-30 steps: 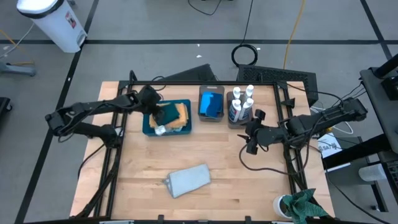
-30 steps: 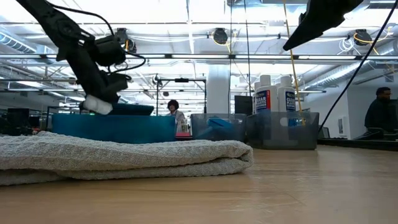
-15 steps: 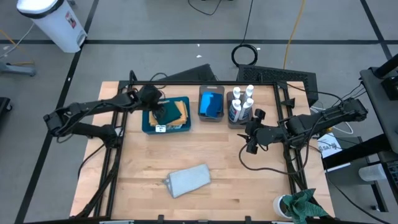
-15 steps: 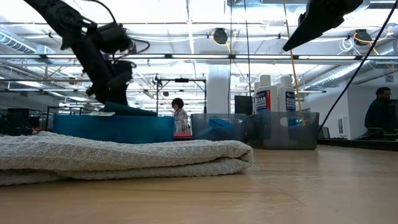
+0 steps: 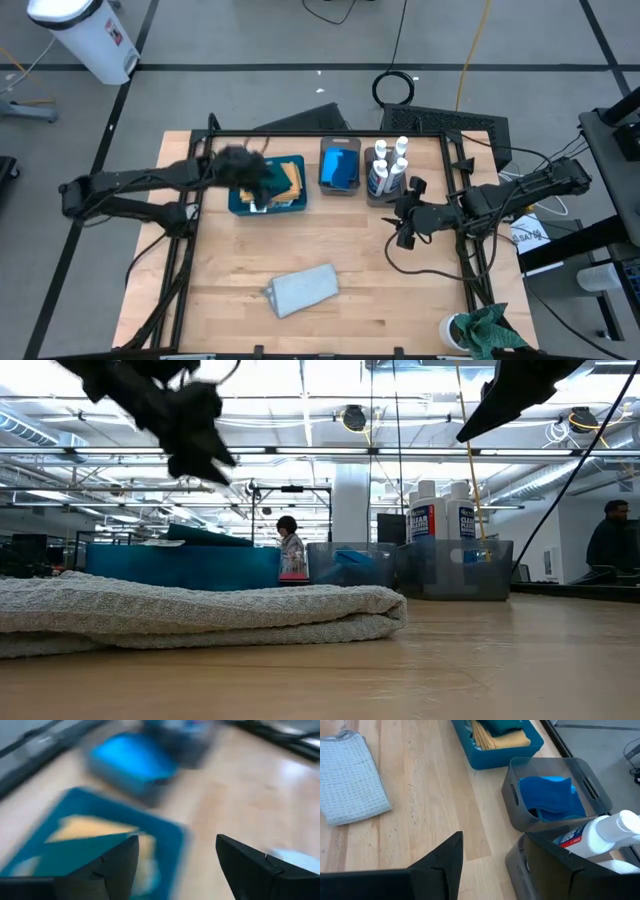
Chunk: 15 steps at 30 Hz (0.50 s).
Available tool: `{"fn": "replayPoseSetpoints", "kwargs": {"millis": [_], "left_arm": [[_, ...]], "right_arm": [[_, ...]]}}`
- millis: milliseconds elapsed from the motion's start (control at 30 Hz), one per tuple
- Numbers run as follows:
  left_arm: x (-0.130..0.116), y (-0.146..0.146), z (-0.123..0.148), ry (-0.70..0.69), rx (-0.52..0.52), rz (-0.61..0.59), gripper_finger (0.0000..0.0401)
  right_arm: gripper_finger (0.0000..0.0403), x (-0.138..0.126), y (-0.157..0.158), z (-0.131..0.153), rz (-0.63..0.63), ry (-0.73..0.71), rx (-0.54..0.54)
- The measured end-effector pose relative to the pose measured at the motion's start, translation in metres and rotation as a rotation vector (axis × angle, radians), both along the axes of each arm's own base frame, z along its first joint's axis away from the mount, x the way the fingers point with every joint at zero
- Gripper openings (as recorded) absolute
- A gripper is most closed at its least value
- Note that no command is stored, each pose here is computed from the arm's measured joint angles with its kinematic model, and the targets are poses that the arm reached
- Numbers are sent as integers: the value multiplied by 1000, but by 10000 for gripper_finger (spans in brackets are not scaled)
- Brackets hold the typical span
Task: Pick & Place Kitchen Items
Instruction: Put the gray microfiber towel into the blue bin
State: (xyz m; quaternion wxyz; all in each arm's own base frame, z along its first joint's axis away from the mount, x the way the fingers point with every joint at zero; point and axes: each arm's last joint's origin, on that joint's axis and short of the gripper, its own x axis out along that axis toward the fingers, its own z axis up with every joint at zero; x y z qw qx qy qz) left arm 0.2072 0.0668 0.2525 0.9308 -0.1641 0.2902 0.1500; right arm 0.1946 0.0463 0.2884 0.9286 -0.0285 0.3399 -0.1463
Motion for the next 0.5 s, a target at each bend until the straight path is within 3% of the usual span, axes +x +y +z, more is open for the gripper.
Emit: {"fn": "replayPoseSetpoints", "kwargs": {"millis": [233,500], "left_arm": [[28,-97,-4,-79,-51,-277,271],[55,-192,-49,-103,-78,-538,271]], "right_arm": [[180,1,0,1,-12,-27,19],[180,6,2,7,-10,-108,46]]}}
